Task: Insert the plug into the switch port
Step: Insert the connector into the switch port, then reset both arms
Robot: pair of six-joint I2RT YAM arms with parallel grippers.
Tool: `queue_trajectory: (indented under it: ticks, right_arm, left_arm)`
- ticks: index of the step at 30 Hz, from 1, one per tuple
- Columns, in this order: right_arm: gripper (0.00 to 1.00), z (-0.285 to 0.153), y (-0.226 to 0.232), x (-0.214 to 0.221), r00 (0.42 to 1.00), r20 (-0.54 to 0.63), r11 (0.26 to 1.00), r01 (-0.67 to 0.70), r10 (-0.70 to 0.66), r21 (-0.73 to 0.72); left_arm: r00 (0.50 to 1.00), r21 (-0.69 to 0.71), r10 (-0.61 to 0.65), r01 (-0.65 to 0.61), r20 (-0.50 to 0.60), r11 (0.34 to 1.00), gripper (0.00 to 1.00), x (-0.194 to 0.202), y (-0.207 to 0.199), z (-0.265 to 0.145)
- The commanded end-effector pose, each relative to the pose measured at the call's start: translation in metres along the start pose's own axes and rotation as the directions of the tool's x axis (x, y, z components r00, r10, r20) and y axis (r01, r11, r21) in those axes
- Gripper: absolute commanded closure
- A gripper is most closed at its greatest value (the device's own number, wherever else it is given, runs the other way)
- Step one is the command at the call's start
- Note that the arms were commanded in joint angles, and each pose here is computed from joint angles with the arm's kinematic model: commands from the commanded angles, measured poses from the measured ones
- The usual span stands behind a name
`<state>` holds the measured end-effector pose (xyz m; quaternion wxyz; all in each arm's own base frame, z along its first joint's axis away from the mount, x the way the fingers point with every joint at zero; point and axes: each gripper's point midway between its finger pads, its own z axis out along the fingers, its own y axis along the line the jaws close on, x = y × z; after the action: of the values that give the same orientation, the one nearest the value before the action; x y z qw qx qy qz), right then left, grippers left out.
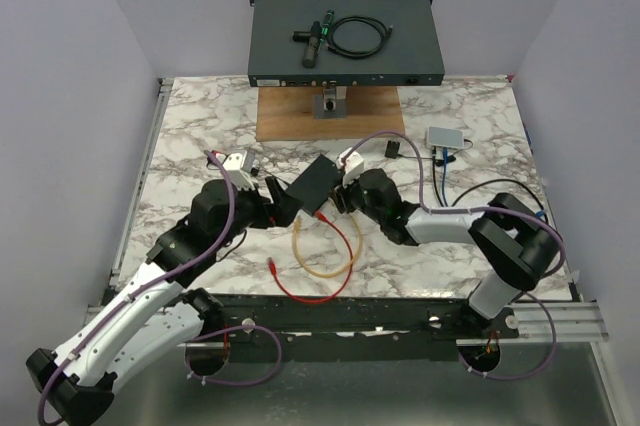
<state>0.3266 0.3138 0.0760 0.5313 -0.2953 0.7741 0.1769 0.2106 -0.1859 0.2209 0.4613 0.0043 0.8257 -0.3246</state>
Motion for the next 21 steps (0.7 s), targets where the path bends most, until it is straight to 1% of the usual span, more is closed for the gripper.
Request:
queue_trajectory:
  ticks: [1,3,4,6,7,11,15,16,18,21]
  right_arm:
    - [0.50,-0.018,-0.015,-0.031,0.995,0.102,0.998,-0.027,0.021,0.060]
    - [0.46,-0.028,-0.016,-0.039,0.994,0.105,0.998,-0.028,0.022,0.060]
    - [0.44,-0.033,-0.017,-0.041,0.995,0.103,0.998,-0.027,0.021,0.063]
    - [0.42,-0.044,-0.020,-0.048,0.995,0.093,0.997,-0.028,0.021,0.074]
    - [0.41,-0.050,-0.020,-0.054,0.995,0.099,0.997,-0.027,0.020,0.071]
    - [0.31,-0.074,-0.026,-0.068,0.992,0.122,0.995,-0.039,0.028,0.091]
    - [0.13,-0.102,-0.031,-0.084,0.988,0.152,0.994,-0.053,0.037,0.098]
    - [0.01,-0.108,-0.030,-0.087,0.987,0.157,0.994,-0.054,0.040,0.091]
    - [0.00,-0.122,-0.028,-0.095,0.983,0.168,0.994,-0.084,0.071,0.071]
    - [0.00,-0.141,-0.032,-0.109,0.971,0.189,0.983,-0.165,0.147,0.084]
  left_arm:
    - [0.999,0.010,0.048,-0.048,-0.010,0.999,0.08,-0.008,-0.005,-0.014]
    - [0.998,0.008,0.059,-0.059,-0.009,0.998,0.08,-0.011,-0.006,-0.019]
    - [0.998,0.009,0.066,-0.066,-0.003,0.998,0.05,-0.013,-0.006,-0.023]
    - [0.997,0.000,0.082,-0.082,0.013,0.997,0.04,-0.019,-0.006,-0.030]
    - [0.995,-0.005,0.093,-0.093,0.021,0.996,0.02,-0.021,-0.005,-0.033]
    - [0.989,-0.025,0.133,-0.132,0.064,0.991,0.02,-0.032,-0.002,-0.044]
    - [0.983,-0.065,0.159,-0.154,0.087,0.986,0.01,-0.041,0.003,-0.052]
    - [0.982,-0.066,0.168,-0.162,0.090,0.985,0.01,-0.042,0.003,-0.053]
    - [0.977,-0.060,0.184,-0.179,0.105,0.982,0.01,-0.045,0.002,-0.057]
    - [0.973,-0.058,0.195,-0.189,0.125,0.980,0.02,-0.052,-0.001,-0.062]
